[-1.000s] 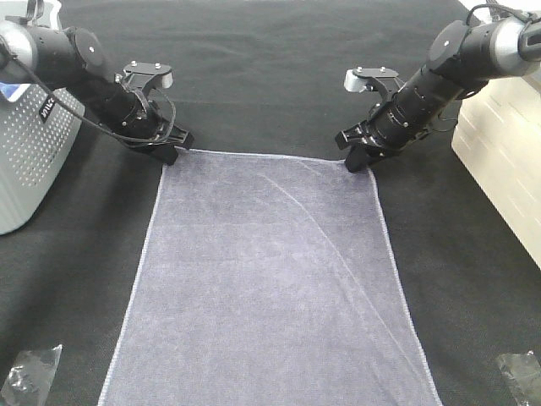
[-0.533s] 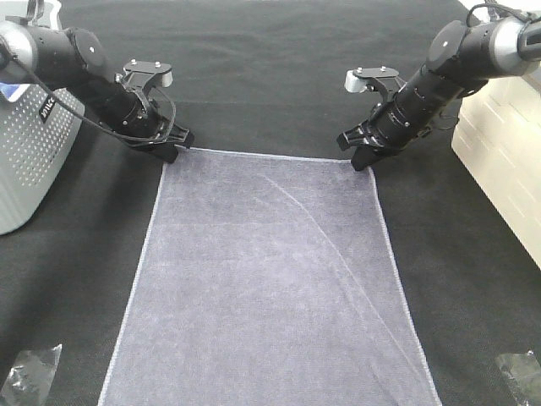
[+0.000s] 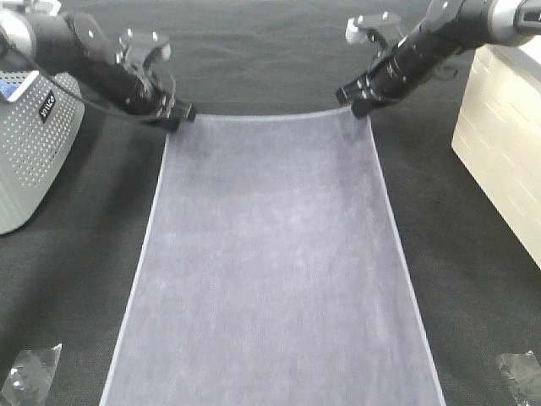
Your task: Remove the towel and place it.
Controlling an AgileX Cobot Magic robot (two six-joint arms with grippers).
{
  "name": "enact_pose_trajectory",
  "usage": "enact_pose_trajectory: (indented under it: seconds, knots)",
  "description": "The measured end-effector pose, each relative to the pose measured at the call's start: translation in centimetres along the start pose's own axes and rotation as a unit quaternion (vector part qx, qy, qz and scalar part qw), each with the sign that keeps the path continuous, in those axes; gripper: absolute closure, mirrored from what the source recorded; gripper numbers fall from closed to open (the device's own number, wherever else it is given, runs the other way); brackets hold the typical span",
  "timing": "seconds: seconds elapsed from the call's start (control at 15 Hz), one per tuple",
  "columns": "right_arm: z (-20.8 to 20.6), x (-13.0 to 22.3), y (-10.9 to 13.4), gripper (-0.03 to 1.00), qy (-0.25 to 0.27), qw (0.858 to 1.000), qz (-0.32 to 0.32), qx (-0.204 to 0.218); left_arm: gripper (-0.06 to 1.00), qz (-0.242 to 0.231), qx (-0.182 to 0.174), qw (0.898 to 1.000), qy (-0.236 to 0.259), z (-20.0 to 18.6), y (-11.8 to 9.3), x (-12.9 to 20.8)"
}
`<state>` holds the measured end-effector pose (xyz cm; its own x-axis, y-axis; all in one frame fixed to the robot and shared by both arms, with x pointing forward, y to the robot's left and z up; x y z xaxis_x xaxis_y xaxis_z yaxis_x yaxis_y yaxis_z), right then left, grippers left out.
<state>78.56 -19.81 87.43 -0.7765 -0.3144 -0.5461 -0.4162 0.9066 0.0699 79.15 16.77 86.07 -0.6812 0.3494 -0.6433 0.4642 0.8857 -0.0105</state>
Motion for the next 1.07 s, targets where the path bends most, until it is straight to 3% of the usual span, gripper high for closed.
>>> enact_pose_trajectory:
  seconds: [0.33, 0.6, 1.07]
  knots:
    - [-0.5, -2.5, -1.0, 0.95, -0.077, 0.996, 0.0, 0.036, 0.94, 0.003, -0.036, 0.997, -0.065, -0.6, 1.1, -2.5]
    - [-0.8, -4.1, -1.5, 0.95, -0.138, 0.989, 0.014, 0.056, 0.94, 0.012, -0.079, 0.987, -0.136, -1.0, 1.8, -4.5]
    - [-1.2, -5.8, -1.7, 0.95, -0.201, 0.976, 0.024, 0.075, 0.94, 0.022, -0.122, 0.971, -0.204, -1.8, 2.5, -6.4]
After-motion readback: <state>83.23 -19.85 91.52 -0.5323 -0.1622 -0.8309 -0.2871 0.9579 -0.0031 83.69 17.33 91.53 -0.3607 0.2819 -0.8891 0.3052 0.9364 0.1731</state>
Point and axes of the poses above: a point on each arm's last joint axis where the gripper is mounted, z pointing out along that axis toward the gripper, y along the wrist's bending axis when the last joint is at zero, x = y × z, the point moved 5 cm from there along z, pointing out along that axis toward the gripper, and after that the axes turned 5 degrees about z, right-handed, at the moved point
